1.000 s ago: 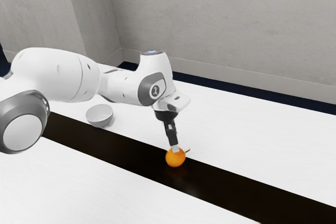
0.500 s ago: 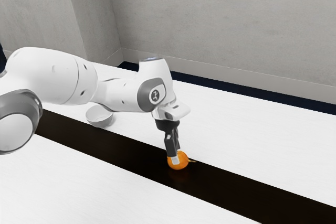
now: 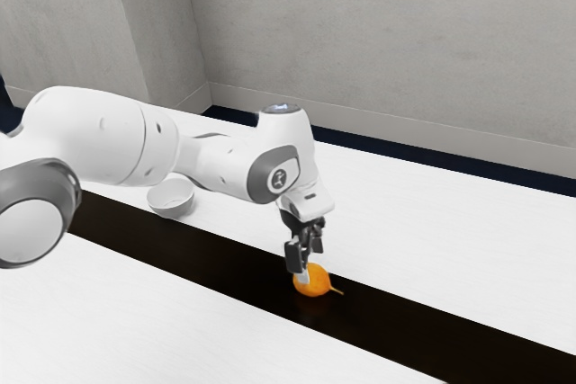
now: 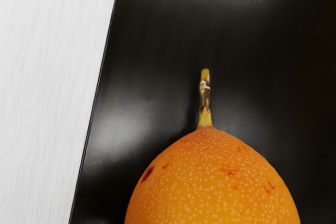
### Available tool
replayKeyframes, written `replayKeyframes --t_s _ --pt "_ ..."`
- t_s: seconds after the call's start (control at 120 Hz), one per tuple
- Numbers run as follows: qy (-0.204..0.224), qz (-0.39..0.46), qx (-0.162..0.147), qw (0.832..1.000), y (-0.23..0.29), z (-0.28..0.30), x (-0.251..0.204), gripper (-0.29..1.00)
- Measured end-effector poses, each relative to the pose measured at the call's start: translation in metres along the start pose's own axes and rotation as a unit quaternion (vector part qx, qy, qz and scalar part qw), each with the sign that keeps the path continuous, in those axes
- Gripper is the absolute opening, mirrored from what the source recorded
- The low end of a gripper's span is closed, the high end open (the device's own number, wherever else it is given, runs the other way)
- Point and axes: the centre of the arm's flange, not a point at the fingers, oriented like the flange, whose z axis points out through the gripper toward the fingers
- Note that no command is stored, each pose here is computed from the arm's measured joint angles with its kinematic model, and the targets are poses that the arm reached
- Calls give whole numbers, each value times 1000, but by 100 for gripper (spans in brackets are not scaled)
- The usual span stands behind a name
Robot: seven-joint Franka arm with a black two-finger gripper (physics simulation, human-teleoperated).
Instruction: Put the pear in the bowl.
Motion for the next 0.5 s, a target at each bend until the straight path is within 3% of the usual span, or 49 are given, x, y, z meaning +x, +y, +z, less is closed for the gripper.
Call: replayKeyframes --t_s 0.5 --pt "14 48 -19 999 6 24 6 70"
